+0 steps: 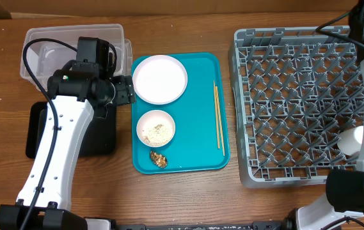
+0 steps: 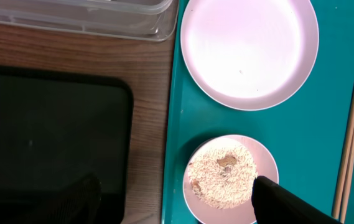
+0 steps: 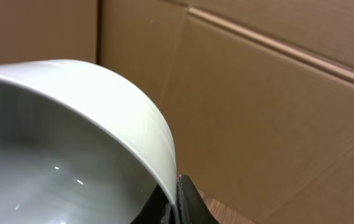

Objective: Sort waste into correct bins and load items into the dishwasher
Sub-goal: 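Lift the grey bowl and carry it over the rack with the right gripper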

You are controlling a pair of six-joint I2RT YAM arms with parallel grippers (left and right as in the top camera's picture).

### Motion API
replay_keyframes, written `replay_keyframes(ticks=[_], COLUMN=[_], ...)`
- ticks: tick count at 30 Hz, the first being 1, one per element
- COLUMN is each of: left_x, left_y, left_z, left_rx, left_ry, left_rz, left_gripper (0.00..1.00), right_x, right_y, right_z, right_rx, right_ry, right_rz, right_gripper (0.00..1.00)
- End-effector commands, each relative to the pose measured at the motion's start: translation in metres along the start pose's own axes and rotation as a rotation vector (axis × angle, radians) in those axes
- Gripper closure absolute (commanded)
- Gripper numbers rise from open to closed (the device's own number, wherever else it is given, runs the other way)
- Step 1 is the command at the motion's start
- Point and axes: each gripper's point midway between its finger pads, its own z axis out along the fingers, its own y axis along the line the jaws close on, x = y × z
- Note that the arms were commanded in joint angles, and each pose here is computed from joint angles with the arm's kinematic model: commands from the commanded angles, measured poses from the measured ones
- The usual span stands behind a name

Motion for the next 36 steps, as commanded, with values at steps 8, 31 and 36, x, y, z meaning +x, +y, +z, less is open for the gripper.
replay_keyframes(ticks=[8, 31, 36], left_x=[-0.003, -0.003, -0.003], left_y=[0.002, 0.002, 0.002], left_z=[-0.001, -0.001, -0.001], left_rx=[-0.015, -0.014, -0.013], left_ry=[-0.01, -0.009, -0.009], left_rz=[-0.009, -0.01, -0.01], left_gripper=[0.2, 0.2, 0.2], right_x=[0.026, 0.224, 0.243], right_y=[-0.02, -0.015, -0.009], right_z=[0.04, 0.077, 0.073], right_rx=[0.15, 0.298, 0.264], right_ry=[0.037, 0.197, 0.223], right_rz=[-0.032, -0.32, -0.362], right_gripper=[0.96, 0.96, 0.96])
